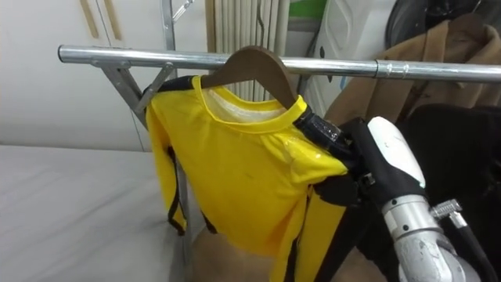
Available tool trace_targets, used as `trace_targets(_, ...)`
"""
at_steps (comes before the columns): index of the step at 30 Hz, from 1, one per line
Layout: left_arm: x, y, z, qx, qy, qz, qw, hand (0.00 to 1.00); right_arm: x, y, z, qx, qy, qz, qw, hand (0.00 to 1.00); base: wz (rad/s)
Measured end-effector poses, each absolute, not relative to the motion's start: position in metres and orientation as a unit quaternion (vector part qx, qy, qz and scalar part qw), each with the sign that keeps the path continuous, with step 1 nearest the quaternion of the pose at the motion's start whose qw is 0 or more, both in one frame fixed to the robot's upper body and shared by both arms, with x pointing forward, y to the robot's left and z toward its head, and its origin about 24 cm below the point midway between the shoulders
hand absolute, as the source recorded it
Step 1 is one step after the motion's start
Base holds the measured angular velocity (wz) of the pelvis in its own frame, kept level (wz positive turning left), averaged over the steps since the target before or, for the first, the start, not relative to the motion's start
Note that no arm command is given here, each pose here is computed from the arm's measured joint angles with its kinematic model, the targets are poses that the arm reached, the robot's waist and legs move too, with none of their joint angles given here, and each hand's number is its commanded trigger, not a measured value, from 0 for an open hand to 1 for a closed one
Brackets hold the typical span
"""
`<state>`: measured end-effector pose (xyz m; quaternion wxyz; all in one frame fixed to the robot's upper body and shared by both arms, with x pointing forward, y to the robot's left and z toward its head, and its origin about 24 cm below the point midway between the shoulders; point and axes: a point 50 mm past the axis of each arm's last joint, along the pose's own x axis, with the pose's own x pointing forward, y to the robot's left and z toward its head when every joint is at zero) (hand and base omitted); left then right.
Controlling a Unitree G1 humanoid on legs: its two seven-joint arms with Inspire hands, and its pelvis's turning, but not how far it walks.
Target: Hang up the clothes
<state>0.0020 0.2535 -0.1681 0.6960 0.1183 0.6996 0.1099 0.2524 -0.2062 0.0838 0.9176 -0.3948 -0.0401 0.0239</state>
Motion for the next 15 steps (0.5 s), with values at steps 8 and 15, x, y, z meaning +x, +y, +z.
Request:
trace_targets(8, 0.006, 0.254, -0.168, 0.124, 0.695, 0.106, 0.7, 0.0, 0.254, -0.208, 0.063, -0.387, 0.001, 0.033, 0.922, 1.0, 0.01)
trace_targets(15, 0.008, 0.251, -0.169, 0.127, 0.692, 0.099, 0.704, 0.0, 0.252, -0.209, 0.035, -0.38, 0.058, 0.052, 0.922, 1.0, 0.05)
